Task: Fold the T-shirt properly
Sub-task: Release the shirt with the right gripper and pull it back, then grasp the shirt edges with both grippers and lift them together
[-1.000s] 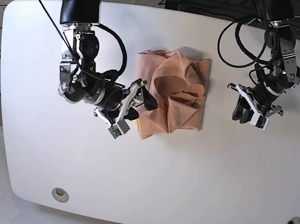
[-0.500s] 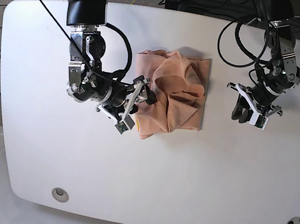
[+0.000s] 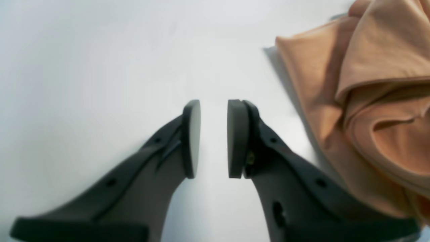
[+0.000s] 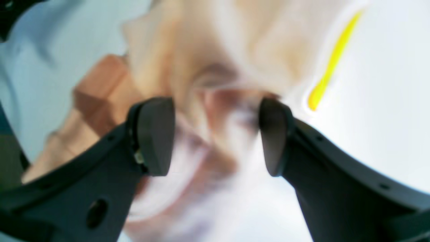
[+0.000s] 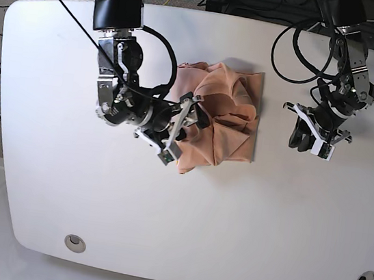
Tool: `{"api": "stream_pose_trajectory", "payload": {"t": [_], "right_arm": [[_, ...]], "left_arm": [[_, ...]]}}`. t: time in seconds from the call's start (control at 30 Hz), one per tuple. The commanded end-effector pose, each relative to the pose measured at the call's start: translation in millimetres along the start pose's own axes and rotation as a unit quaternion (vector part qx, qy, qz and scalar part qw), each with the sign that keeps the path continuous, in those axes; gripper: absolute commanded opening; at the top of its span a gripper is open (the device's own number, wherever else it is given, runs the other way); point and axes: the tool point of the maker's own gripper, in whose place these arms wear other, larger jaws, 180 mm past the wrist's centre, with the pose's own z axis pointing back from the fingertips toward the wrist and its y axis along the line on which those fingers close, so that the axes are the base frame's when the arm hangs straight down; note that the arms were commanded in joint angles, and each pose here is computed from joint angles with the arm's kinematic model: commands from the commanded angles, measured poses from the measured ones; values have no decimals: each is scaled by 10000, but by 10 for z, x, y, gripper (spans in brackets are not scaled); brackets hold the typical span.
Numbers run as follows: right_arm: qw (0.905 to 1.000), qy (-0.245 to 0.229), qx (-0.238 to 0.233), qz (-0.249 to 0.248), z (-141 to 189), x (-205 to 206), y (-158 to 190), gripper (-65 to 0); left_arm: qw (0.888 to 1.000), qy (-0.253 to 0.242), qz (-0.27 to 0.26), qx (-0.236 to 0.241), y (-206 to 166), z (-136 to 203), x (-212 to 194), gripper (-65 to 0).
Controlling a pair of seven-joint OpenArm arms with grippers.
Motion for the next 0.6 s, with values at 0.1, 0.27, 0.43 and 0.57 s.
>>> {"api": "stream_pose_trajectory", "payload": {"t": [0.1, 0.27, 0.43, 0.57], "right_arm": [[9982, -275, 434, 306, -112, 274, 398, -268], [9968, -327, 641, 346, -185, 342, 594, -268], [9960, -405, 731, 324, -212, 408, 682, -268], [9957, -439, 746, 334, -213, 443, 698, -268]], "left_arm": [[9997, -227, -6, -19, 28, -7, 125, -523], [9998, -211, -5, -11, 35, 0, 110, -523], [9998, -211, -5, -11, 35, 0, 110, -523], [9998, -209, -11, -7, 40, 2, 110, -523]]}}
